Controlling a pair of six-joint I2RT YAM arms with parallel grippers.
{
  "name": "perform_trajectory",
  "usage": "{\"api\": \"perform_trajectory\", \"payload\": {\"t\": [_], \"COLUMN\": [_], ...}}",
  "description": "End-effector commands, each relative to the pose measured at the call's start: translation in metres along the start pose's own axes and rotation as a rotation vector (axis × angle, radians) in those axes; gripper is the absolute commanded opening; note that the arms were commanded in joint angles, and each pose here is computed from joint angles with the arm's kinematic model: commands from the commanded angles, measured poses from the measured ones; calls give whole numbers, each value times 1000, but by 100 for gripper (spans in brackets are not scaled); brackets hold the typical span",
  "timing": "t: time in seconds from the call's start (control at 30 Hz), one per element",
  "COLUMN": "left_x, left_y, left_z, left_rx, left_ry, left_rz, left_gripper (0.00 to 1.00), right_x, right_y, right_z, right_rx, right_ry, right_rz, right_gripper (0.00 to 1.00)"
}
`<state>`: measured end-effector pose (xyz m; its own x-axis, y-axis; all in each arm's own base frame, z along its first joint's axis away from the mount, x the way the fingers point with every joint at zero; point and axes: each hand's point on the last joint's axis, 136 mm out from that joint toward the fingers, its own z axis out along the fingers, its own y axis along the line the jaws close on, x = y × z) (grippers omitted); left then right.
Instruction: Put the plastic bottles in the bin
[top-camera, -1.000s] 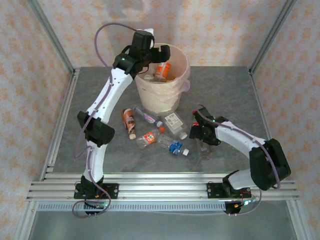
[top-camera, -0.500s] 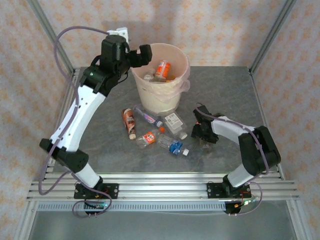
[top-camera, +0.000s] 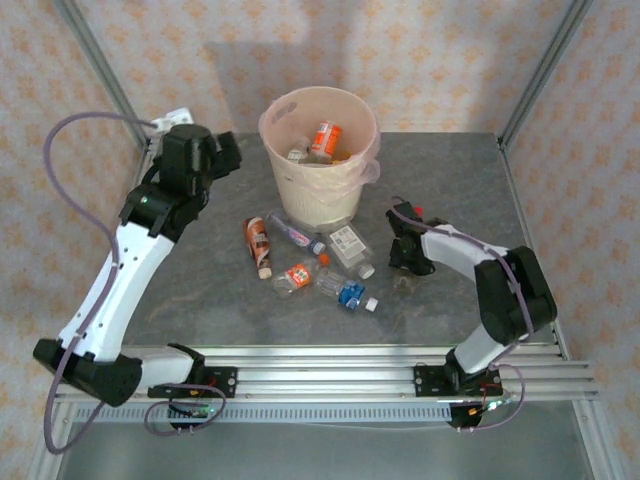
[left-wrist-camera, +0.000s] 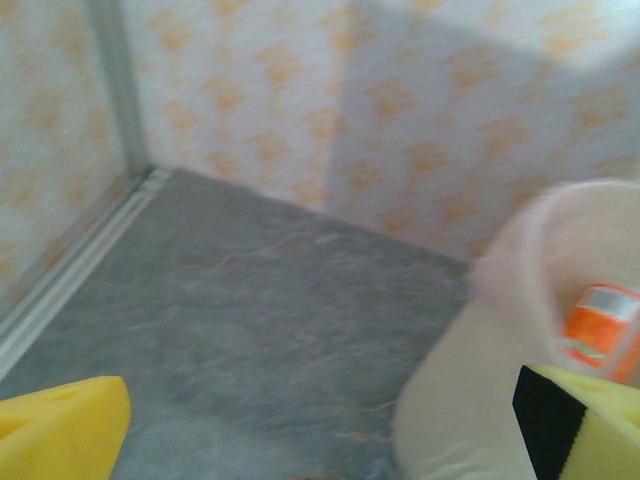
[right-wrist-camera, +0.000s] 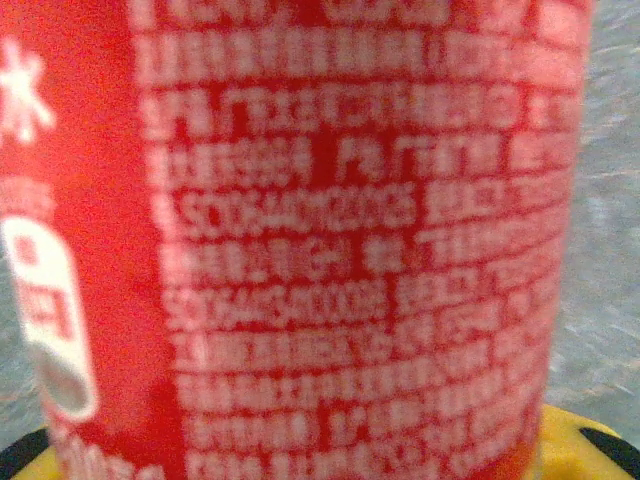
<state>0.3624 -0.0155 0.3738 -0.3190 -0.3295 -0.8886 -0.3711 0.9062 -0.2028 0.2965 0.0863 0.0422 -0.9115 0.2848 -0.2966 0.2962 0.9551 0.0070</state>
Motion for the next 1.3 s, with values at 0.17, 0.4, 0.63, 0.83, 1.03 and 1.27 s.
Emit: {"api": "perform_trajectory", "payload": {"t": [0.17, 0.4, 0.63, 0.83, 1.03, 1.27], "left_x": [52, 91, 123, 142, 153, 161], "left_y": [55, 53, 51, 52, 53, 52], "left_z": [10, 27, 37, 40, 43, 47], "left_rx": [-134, -111, -93, -81, -79, -75], "left_ry": [84, 183, 270, 311, 321, 338], "left_rz": [-84, -99, -94, -98, -108, -108], "left_gripper": [100, 100, 100, 100, 100, 100], "right_x": [-49, -92, -139, -176, -206, -226], "right_y": [-12, 20, 80, 141, 195, 245], "right_z": [-112, -219, -302, -333, -339, -328], "right_rx": [-61, -223, -405, -515, -592, -640], "right_ry": [-291, -529, -694, -758, -783, -773], "right_rz": [40, -13, -108, -174, -204, -234], "right_gripper": [34, 31, 31, 31, 31, 31]}}
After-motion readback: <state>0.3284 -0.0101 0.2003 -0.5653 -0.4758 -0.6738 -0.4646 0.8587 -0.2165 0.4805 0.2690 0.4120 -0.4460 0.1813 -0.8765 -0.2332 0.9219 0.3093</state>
